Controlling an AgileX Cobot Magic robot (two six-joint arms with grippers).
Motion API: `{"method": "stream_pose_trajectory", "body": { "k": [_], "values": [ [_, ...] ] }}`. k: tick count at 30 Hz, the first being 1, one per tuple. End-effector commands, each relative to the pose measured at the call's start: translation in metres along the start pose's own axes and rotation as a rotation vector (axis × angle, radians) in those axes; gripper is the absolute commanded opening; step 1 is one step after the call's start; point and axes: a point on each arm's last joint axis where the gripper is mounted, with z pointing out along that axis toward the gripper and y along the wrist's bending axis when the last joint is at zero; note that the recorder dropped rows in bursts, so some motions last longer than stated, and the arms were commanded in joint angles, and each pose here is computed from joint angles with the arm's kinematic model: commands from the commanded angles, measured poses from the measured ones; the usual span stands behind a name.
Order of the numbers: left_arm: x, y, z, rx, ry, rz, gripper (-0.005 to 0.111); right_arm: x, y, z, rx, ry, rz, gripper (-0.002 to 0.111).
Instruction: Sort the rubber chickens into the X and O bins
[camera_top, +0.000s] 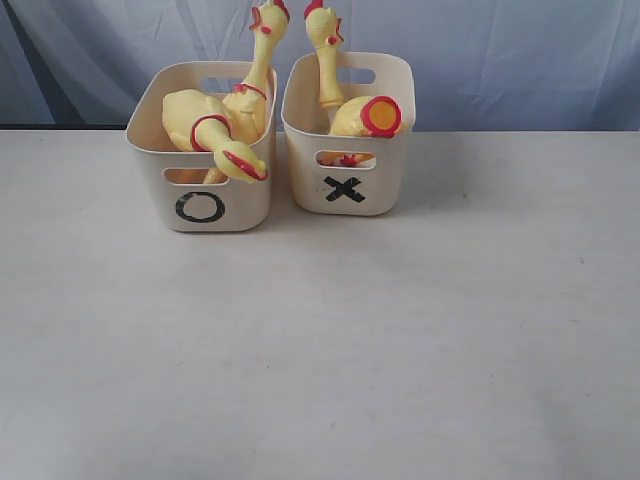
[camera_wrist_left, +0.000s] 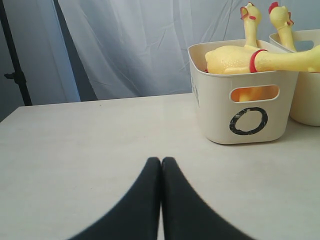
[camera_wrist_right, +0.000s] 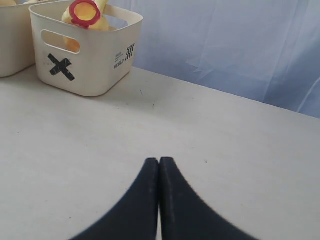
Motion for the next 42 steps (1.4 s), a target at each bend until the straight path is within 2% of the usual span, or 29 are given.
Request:
{"method": "stream_pose_trajectory", "body": {
  "k": [1, 42],
  "values": [
    [0.0012, 0.0000, 0.0001, -0.001, -0.002, -0.001, 0.000, 0.0013, 0.0003, 0.0004, 0.000, -0.006, -0.003, -0.001],
    [0.0019, 0.0003, 0.0001, -0.005, 0.006, 0.027, 0.000, 0.0010, 0.0002, 0.0004, 0.001, -0.009, -0.002, -0.001]
  ]
}}
